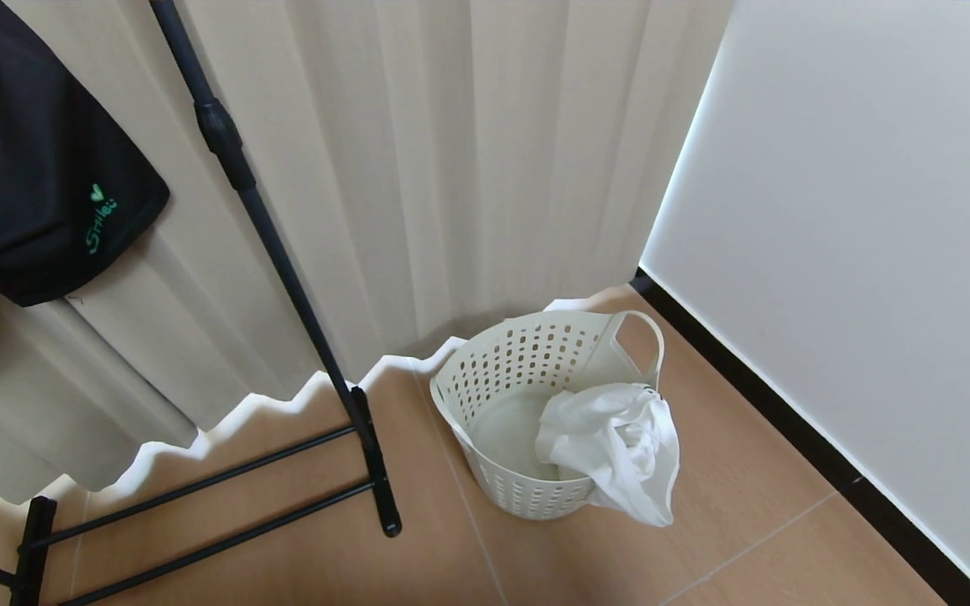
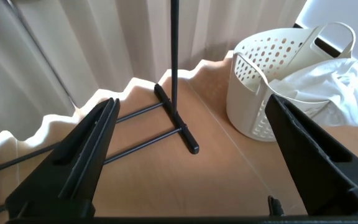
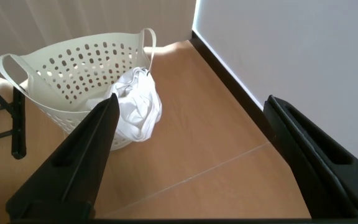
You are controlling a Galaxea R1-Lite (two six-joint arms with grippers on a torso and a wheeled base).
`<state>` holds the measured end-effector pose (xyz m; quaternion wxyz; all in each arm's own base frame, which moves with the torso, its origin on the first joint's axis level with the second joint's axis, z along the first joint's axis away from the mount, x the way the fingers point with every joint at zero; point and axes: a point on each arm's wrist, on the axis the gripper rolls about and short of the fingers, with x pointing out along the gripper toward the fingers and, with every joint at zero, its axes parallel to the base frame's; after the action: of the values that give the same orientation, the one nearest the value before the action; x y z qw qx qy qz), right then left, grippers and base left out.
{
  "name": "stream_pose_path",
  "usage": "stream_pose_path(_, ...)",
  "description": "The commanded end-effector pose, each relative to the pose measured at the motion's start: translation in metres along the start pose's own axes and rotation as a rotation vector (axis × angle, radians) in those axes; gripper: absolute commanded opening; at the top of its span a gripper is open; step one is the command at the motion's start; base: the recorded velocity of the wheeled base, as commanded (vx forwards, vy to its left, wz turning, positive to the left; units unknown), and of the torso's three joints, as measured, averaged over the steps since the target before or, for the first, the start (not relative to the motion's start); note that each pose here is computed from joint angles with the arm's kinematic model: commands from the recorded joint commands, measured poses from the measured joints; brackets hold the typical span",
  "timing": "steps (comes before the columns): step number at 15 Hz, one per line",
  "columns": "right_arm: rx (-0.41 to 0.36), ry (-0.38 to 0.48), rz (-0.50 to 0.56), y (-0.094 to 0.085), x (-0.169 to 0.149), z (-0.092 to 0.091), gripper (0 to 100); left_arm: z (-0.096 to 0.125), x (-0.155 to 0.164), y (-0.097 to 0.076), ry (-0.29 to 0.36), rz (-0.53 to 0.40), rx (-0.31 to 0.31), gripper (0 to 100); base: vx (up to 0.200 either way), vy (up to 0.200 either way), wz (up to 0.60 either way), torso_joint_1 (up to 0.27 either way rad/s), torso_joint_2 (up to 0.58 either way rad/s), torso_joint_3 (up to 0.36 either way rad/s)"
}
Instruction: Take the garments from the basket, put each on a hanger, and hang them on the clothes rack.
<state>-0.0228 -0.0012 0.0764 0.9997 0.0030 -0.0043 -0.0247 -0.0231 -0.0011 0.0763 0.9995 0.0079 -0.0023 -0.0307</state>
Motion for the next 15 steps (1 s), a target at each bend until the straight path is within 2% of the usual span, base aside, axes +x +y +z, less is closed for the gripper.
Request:
stream_pose_path(1,0.0,-0.001,0.0,0.0,0.0,0.0,100,0.0,0.0001,0.0,0.001,0.0,0.001,100,0.0,0.0,0.0,-0.002,0.01,-0.198)
stream_pose_path(15,0.0,-0.001,0.0,0.0,0.0,0.0,100,0.0,0.0001,0.0,0.001,0.002,0.0,100,0.0,0.0,0.0,0.001,0.0,-0.156)
